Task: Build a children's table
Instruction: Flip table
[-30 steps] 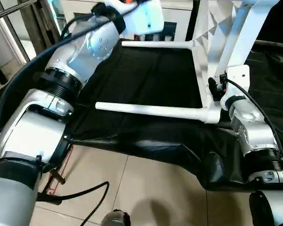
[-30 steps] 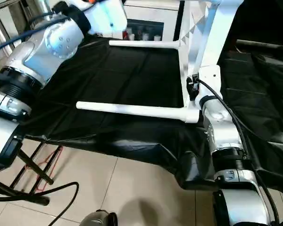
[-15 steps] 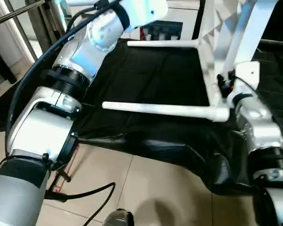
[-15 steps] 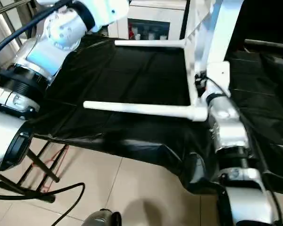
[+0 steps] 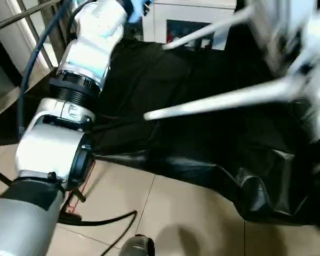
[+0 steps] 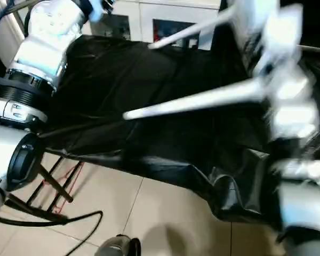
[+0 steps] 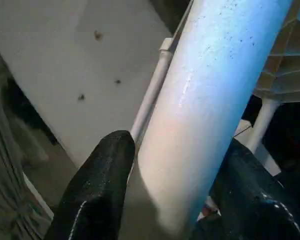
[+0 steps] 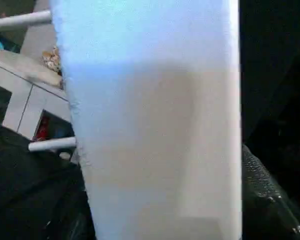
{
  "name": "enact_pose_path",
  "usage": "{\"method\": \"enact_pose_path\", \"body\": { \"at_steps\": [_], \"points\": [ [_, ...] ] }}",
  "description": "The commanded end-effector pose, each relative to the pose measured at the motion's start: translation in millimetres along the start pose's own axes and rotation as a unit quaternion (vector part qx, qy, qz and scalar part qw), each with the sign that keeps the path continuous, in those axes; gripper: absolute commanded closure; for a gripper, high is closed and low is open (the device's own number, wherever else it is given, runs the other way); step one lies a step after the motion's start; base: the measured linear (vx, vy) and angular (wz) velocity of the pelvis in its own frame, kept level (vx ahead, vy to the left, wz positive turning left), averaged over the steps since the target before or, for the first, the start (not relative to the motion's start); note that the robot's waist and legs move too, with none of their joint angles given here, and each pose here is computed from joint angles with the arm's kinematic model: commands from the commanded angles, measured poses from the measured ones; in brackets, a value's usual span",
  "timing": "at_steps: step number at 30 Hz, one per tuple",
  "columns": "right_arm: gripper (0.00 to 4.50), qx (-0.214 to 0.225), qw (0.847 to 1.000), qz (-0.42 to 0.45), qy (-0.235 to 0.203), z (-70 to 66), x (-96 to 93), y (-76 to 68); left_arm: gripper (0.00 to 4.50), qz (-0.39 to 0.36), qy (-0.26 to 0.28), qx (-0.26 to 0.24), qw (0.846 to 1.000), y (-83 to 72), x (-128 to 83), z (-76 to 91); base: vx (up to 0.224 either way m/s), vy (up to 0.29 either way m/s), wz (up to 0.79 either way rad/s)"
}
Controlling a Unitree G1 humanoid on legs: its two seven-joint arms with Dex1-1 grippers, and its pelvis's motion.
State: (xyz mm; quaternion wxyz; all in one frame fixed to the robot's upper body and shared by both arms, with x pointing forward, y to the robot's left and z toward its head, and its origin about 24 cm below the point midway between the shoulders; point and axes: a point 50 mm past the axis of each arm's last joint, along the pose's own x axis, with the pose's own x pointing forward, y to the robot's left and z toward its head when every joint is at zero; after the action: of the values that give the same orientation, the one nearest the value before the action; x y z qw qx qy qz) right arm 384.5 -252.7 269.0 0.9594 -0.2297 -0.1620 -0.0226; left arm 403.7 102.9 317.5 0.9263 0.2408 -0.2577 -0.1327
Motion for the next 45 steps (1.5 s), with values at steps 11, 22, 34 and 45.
{"method": "enact_pose_path", "body": {
  "at_steps": [11, 22, 34, 45],
  "points": [
    [1.38, 0.051, 0.995, 0.041, -0.078, 37.5, 19.6, 7.7, 2.29, 0.091, -0.022, -0.172, 0.981, 8.8, -19, 0.3, 0.000, 0.000, 0.00],
    [0.44, 0.127, 0.960, 0.102, -0.229, 68.6, 5.2, 18.4, 2.29, 0.088, -0.013, -0.155, 0.984, 8.8, -22, 3.5, 0.000, 0.000, 0.00],
    [0.00, 0.138, 0.931, 0.161, -0.297, 71.1, -21.3, 35.8, 2.29, 0.081, 0.003, -0.147, 0.986, 7.2, -21, 1.4, 0.000, 0.000, 0.00],
    [0.00, 0.169, 0.931, 0.256, -0.197, 28.2, -40.1, 81.1, 2.30, 0.086, 0.015, -0.140, 0.986, 9.5, -22, -3.2, 0.000, 0.000, 0.00]
  ]
}}
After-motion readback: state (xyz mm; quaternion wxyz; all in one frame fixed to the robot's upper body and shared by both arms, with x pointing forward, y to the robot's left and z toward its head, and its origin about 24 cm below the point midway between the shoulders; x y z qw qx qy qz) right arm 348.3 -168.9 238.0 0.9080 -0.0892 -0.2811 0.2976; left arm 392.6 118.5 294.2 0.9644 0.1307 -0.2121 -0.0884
